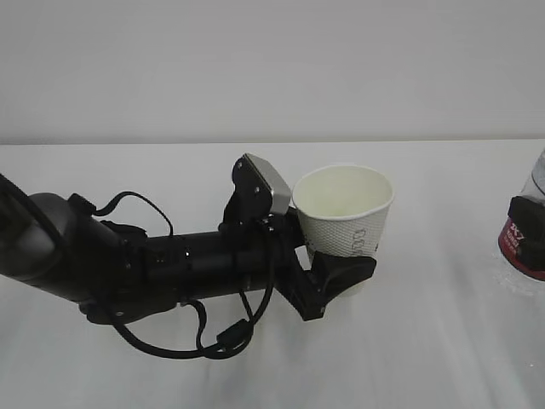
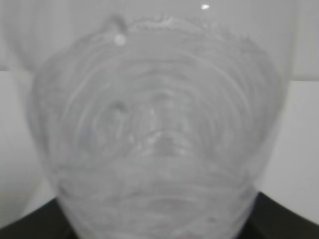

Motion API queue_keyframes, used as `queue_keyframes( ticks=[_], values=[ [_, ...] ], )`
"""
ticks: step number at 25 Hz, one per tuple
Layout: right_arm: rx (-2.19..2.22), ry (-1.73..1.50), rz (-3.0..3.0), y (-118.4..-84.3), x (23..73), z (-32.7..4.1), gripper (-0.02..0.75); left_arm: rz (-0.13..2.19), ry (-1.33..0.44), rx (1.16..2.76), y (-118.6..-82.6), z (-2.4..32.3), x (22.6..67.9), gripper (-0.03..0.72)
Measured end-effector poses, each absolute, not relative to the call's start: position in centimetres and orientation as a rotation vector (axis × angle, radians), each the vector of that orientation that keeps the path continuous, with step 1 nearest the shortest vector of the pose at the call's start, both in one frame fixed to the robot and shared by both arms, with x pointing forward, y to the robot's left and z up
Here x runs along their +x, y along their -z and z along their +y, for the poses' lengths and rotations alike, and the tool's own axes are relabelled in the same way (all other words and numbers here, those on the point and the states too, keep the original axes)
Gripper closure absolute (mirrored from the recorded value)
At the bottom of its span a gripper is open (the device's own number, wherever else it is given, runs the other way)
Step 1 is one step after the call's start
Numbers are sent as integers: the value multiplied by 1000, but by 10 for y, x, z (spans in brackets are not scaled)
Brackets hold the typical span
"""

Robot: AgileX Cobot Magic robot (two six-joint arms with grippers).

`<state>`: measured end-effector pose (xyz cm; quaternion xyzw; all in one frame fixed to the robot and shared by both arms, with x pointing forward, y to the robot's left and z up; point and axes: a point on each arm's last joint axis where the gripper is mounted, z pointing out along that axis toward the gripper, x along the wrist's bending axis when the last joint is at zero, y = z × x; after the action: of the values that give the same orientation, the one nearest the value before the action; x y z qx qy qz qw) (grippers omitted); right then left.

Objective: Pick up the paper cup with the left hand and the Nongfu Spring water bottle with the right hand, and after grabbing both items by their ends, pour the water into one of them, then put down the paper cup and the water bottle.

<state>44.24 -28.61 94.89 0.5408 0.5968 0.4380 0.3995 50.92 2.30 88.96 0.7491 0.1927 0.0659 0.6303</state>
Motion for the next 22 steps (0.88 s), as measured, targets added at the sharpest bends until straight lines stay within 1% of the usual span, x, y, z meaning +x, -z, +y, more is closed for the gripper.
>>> queue_keyframes(
  ticks=[11,18,22],
  values=[
    [1357,-1081,1555,-957,434,-286,325,412,-90,1733,-889,8,493,139],
    [1299,-990,1647,-962,424,-286,325,339,-38,1757,-888,-4,475,141],
    [1281,-988,1642,-965,422,-286,325,323,-26,1760,-888,-8,470,141]
  ],
)
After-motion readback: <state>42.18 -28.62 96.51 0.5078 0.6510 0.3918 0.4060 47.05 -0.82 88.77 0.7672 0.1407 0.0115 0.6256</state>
